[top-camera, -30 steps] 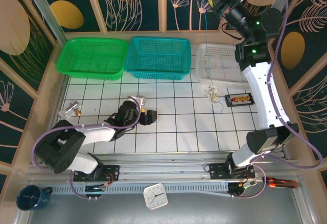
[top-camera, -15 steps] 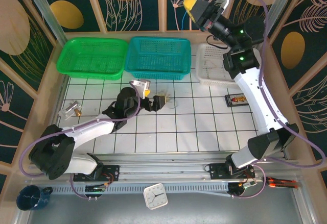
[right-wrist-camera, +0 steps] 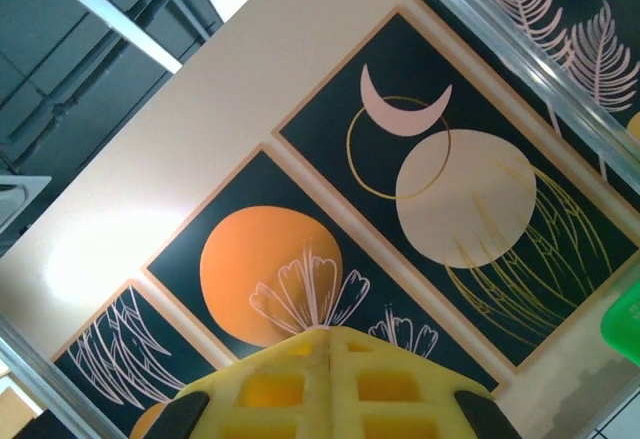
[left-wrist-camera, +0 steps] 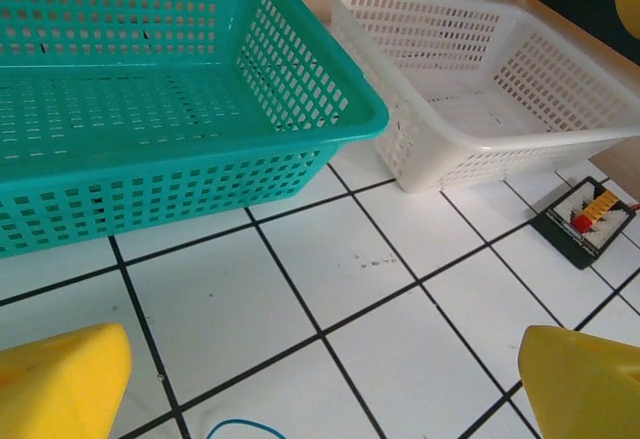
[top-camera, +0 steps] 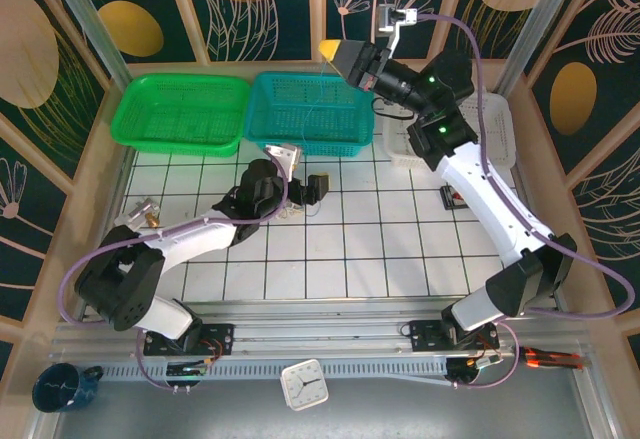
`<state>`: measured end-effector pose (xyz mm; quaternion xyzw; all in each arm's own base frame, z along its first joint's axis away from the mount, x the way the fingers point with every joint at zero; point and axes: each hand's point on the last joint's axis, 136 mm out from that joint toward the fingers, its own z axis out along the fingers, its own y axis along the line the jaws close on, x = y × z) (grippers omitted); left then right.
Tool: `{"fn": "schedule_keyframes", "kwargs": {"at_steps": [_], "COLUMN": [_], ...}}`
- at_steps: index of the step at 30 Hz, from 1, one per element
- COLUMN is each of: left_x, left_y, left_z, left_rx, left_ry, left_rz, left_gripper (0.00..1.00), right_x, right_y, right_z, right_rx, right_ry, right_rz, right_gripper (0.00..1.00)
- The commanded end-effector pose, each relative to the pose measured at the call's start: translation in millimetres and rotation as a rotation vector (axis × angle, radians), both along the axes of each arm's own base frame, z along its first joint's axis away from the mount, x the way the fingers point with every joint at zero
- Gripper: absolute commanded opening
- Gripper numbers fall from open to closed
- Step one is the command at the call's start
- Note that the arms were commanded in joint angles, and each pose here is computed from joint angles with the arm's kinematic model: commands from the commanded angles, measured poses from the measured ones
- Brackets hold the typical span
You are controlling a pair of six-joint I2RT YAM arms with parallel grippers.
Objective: Untangle the cables
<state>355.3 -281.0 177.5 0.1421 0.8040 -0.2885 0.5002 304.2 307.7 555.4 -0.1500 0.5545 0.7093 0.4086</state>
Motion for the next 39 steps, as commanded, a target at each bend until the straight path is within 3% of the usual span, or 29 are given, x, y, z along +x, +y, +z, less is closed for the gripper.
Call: {"fn": "schedule_keyframes", "kwargs": {"at_steps": [1, 12, 22, 29, 39], "left_x": [4, -50, -68, -49, -10], "left_y": [4, 42, 67, 77, 67], "left_z": [11, -7, -20, -18, -23], "left_rx": [-0.015, -0.091, -0.091, -0.058, 0.009], "left_ry": [-0.052, 0.0, 0.022, -0.009, -0.046], "left_rz": [0.023, 0.038, 0.096, 0.205, 0.253], "left_gripper": [0.99, 0.99, 0.99, 0.99, 0.99], "right_x": [-15, -10, -11, -21, -31], "right_y": [-1, -12, -19, -12, -7], "right_z": [19, 18, 13, 12, 11], "right_rx": [-0.005, -0.013, -0.008, -0.009, -0.018], "right_ry": [-0.101, -0.097, -0.073, -0.068, -0.07], "right_rz": [-0.016, -0.111, -0.147, -0.106, -0.092], "right_gripper": [0.0, 0.0, 0.0, 0.0, 0.0]}}
